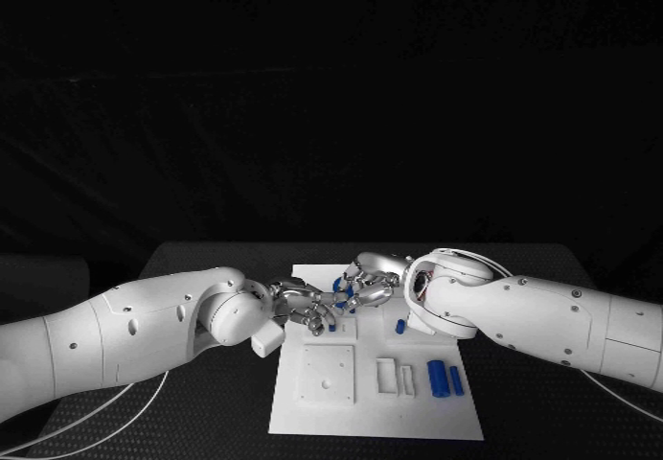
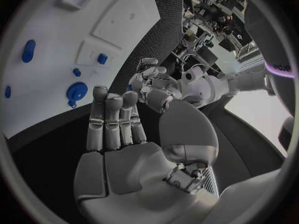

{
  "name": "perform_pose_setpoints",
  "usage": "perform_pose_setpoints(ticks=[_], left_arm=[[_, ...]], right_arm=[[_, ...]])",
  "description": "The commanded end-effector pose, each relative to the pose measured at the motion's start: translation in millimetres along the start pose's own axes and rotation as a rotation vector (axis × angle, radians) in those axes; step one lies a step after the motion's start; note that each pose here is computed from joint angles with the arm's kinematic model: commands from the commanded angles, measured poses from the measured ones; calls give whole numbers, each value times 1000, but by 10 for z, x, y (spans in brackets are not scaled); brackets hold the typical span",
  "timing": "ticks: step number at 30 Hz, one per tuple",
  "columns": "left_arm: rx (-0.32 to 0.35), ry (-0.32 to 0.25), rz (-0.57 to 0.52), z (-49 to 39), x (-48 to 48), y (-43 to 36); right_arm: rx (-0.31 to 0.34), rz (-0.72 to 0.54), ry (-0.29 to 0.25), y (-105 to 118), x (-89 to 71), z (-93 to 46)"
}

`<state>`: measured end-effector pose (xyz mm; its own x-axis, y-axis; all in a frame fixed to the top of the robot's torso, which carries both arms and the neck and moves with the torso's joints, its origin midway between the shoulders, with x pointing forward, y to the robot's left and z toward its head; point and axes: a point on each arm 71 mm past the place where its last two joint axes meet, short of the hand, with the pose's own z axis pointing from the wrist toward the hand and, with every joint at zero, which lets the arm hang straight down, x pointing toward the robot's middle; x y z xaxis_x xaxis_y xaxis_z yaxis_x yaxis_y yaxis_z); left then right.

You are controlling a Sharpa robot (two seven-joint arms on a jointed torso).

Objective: Assemble the parts on the task board

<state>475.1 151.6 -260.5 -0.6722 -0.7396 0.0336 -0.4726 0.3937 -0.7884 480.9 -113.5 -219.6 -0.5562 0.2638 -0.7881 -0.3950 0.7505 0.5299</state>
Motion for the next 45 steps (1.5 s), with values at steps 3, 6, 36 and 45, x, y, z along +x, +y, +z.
perform_pose_setpoints(ticks=[3,6,36,45], left_arm=[[21,-17,-27,2,-16,-16],[23,-18,-34,3,-14,-18],[35,-11,-33,3,-11,-26],[35,-11,-33,1,-17,-23]], right_arm=[[-23,23,12,34,11,3],[-23,28,13,33,11,2],[-15,62,11,-8,-4,-4],[-14,65,12,-11,-4,-4]])
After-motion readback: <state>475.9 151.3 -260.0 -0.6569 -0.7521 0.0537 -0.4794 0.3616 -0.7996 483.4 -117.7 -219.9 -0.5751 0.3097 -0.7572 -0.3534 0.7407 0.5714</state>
